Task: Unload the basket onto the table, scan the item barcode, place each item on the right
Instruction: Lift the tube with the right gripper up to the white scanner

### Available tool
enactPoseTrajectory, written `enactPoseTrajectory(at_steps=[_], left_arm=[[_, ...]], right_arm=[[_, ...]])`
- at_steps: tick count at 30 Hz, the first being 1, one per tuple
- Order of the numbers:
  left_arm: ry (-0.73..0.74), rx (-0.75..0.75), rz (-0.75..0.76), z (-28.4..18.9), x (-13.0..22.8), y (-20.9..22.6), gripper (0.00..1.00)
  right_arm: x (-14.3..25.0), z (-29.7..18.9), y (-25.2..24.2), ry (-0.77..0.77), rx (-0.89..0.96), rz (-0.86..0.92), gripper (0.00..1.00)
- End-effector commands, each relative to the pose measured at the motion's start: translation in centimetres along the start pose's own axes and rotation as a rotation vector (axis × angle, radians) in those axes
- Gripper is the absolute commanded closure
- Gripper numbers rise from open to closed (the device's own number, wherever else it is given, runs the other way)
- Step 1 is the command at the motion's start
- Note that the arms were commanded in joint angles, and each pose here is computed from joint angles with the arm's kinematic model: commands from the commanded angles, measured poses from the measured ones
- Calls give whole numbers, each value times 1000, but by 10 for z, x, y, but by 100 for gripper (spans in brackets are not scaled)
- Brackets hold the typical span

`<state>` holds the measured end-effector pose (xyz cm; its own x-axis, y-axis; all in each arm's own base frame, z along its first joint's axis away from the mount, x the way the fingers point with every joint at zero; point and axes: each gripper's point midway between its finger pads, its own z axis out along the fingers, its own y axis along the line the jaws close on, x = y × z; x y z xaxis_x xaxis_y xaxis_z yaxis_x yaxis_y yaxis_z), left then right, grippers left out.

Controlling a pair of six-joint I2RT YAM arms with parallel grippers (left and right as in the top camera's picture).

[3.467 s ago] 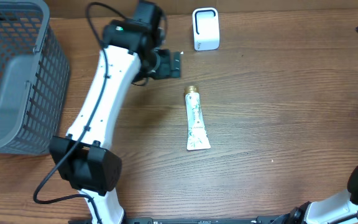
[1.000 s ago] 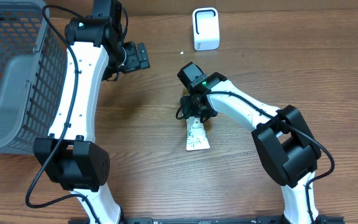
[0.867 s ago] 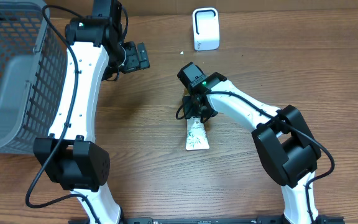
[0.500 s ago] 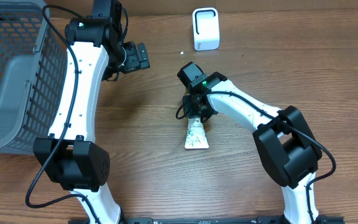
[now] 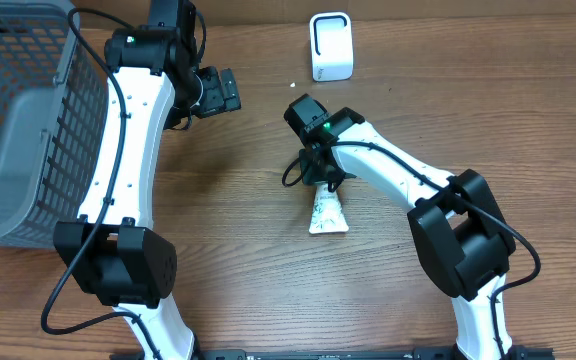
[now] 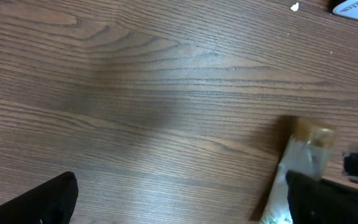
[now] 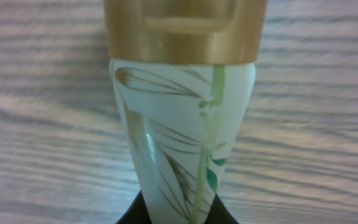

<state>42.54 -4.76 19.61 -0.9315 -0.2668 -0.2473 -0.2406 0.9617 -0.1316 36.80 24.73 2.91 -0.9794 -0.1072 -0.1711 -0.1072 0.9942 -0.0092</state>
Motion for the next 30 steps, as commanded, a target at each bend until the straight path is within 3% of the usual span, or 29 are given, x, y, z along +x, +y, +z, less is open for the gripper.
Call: enactPoseTrajectory(at_steps=[1, 9, 10, 16, 23, 30], left_arm=[[-13, 2, -8, -2, -4, -2, 0], [-13, 2, -8, -2, -4, -2, 0], [-13, 2, -8, -2, -4, -2, 0], [-13, 2, -8, -2, -4, -2, 0], [-13, 2, -8, -2, -4, -2, 0], [-13, 2, -8, -2, -4, -2, 0]], right_arm=[[-41, -24, -13, -126, 46, 33, 96], [-127, -87, -33, -361, -21, 29, 96], [-155, -104, -43, -451, -42, 58, 96], [-220, -139, -68, -703, -124, 155, 96], [-259, -172, -57, -884, -289, 176, 96], [-284, -155, -51, -953, -381, 306, 96]])
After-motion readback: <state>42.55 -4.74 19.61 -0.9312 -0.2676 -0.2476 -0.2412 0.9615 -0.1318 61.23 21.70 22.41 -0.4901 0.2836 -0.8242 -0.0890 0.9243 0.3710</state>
